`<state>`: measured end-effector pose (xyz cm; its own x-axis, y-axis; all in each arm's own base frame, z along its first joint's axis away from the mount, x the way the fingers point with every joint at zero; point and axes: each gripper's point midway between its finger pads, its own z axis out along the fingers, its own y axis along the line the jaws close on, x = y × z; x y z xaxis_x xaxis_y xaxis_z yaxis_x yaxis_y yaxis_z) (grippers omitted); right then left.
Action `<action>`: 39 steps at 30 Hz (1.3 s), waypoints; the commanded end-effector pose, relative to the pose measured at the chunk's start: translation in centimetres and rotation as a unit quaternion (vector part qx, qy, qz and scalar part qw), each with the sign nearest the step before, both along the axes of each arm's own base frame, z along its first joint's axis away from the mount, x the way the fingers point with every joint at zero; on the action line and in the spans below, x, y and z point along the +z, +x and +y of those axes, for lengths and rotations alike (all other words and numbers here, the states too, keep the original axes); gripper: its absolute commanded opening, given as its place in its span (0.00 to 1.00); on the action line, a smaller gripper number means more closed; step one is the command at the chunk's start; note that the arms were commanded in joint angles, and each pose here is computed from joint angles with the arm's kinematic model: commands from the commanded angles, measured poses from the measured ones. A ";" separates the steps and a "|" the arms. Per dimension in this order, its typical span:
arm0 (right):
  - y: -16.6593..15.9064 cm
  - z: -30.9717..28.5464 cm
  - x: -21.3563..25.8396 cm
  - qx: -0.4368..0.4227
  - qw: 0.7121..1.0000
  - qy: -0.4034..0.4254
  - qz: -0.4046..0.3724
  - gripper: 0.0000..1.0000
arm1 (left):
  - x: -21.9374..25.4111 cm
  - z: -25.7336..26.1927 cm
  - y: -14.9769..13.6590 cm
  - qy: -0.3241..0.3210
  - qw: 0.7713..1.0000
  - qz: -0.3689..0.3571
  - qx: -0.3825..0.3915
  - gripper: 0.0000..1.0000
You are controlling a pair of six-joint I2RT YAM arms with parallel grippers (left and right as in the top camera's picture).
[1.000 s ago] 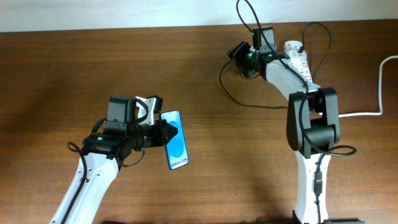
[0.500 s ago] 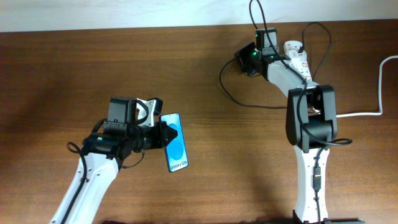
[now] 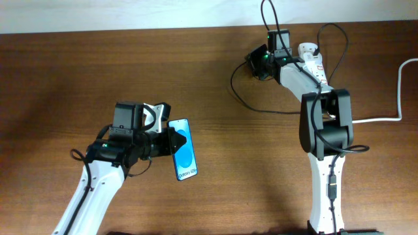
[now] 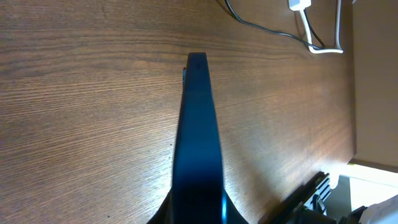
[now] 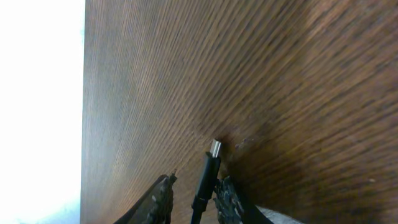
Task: Plug charger to phone and switch on socket
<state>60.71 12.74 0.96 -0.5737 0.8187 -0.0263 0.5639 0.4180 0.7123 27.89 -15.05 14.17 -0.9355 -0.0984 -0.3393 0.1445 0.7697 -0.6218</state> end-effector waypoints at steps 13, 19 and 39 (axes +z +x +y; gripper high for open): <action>-3.0 3.6 -4.3 0.183 0.982 0.030 -0.019 0.04 | 1.2 0.7 0.5 -0.038 0.999 0.010 0.024 0.00; -8.6 2.4 4.8 0.385 0.918 -0.036 -0.091 0.04 | 4.2 5.5 2.7 -0.136 0.988 -0.028 0.067 0.00; -37.1 9.6 22.6 0.644 0.710 0.212 -0.191 0.05 | 13.7 4.5 6.7 -0.360 0.915 -0.128 -0.128 0.00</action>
